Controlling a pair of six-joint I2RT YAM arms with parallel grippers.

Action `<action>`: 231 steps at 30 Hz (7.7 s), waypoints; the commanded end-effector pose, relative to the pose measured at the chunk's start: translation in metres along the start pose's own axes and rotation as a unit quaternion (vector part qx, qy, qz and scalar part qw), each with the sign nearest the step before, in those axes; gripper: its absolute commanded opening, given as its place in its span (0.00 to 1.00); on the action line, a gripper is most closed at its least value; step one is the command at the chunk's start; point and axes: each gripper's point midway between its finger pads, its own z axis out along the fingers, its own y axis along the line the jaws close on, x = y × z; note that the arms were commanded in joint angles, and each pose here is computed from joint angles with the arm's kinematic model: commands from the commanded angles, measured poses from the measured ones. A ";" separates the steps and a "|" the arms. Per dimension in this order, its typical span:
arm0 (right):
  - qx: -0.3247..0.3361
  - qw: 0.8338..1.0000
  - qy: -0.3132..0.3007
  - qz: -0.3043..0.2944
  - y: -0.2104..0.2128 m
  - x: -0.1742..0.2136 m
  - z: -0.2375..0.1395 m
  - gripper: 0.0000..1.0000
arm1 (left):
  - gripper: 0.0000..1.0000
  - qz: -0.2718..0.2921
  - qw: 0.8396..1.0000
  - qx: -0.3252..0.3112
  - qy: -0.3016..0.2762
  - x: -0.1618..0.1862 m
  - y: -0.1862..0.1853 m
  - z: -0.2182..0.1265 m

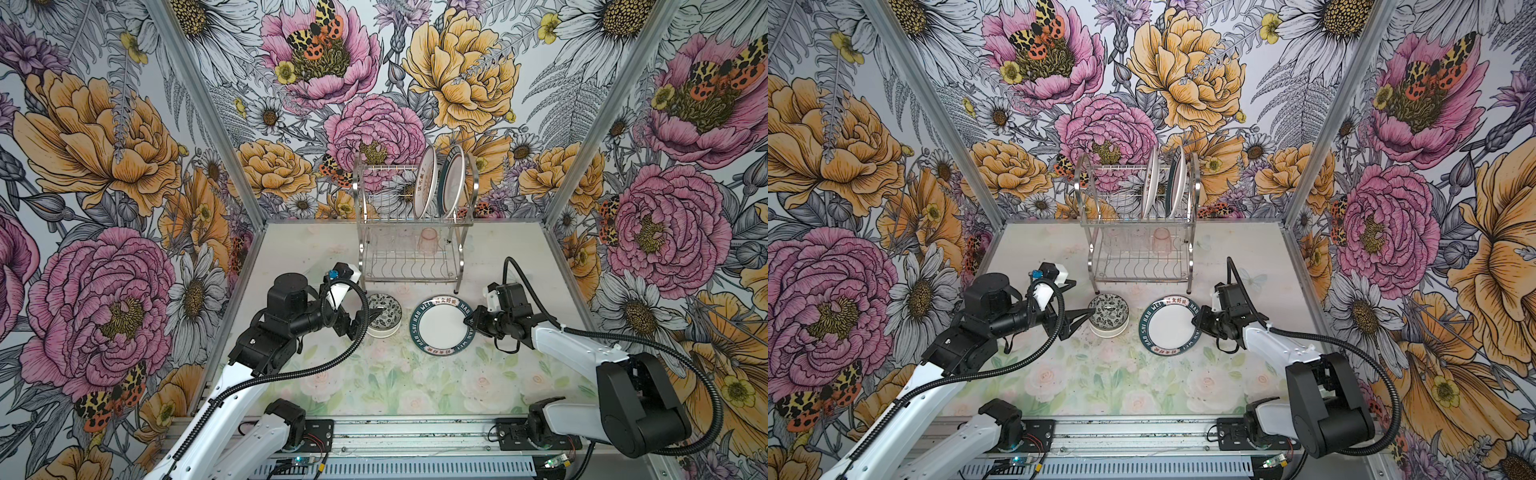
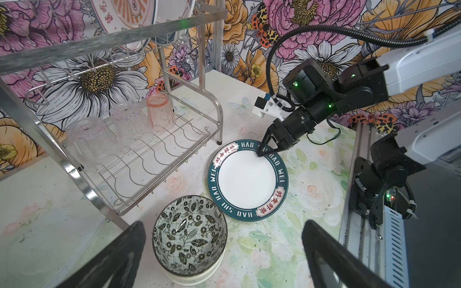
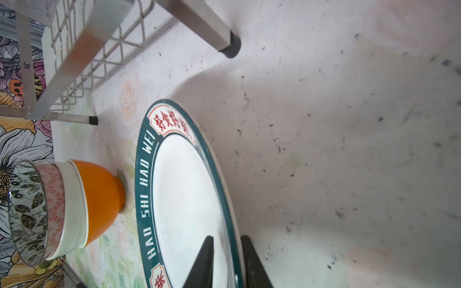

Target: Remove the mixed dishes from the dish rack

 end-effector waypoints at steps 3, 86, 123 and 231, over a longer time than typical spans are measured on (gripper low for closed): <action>-0.018 1.000 -0.013 0.009 0.003 -0.006 0.006 0.25 | 0.99 0.003 1.000 0.007 -0.002 -0.005 -0.003 -0.003; -0.093 0.832 -0.448 -0.313 0.136 -0.069 -0.192 1.00 | 0.77 0.030 0.994 -0.073 -0.081 -0.199 0.078 0.180; 0.004 0.832 -0.483 -0.271 0.096 -0.074 -0.217 1.00 | 0.31 0.000 0.982 -0.130 -0.135 -0.209 0.082 0.193; -0.033 0.832 -0.475 -0.286 0.118 -0.086 -0.192 1.00 | 0.00 -0.024 0.966 -0.169 -0.195 -0.225 0.077 0.177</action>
